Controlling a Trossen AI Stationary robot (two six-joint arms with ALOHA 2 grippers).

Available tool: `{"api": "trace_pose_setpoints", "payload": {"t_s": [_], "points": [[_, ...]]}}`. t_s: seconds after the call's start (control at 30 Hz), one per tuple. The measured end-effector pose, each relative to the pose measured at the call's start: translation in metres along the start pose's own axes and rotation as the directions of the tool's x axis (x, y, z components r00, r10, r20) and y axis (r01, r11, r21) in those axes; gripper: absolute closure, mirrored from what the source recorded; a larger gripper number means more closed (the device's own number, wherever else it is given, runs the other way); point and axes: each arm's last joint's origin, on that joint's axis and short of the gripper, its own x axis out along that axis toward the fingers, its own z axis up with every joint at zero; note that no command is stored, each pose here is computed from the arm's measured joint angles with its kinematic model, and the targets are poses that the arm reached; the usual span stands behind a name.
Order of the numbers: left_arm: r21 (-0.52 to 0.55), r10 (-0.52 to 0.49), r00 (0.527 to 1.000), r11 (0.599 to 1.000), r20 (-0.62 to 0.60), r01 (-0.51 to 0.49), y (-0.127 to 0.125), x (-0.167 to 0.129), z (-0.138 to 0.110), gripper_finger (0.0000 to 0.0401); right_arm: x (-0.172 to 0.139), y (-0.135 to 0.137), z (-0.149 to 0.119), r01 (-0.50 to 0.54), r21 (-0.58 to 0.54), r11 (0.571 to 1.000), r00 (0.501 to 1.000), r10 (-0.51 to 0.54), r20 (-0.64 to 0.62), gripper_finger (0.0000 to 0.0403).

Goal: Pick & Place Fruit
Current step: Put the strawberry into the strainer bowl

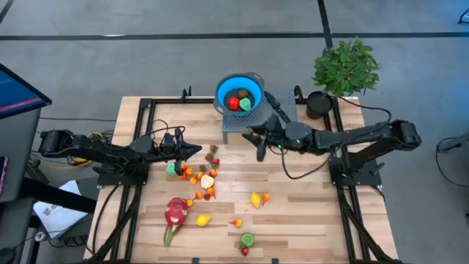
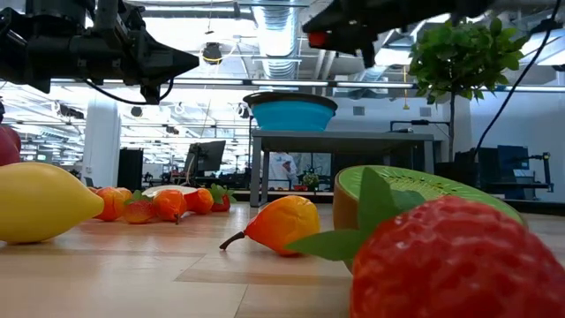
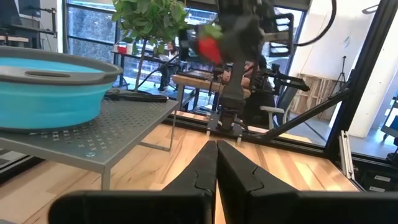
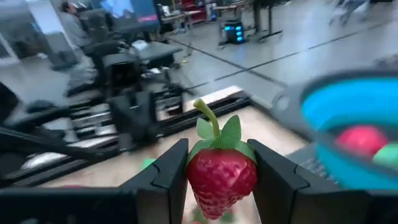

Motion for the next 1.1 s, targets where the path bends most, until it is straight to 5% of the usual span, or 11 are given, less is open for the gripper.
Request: {"api": "trace_pose_setpoints", "payload": {"t_s": [0.13,0.47,0.77,1.1], "points": [[-0.001,-0.001,1.0,1.0,0.0,0.001,0.0,0.0,0.0,0.04,0.025,-0.009,0.018,0.066,-0.062,0.996,0.998,-0.065,0.02,0.0271],[-0.001,-0.001,1.0,1.0,0.0,0.001,0.0,0.0,0.0,0.04,0.081,-0.035,0.01,0.32,-0.114,0.94,0.937,-0.332,-0.105,0.027],[0.001,-0.001,1.0,1.0,0.001,0.001,0.0,0.0,0.0,0.04,0.081,-0.038,0.017,0.491,-0.121,0.863,0.866,-0.498,-0.042,0.027],[0.0,-0.001,1.0,1.0,0.001,0.001,0.0,0.0,0.0,0.04,0.081,-0.042,0.017,0.539,-0.092,0.837,0.839,-0.543,-0.032,0.0263]]}}
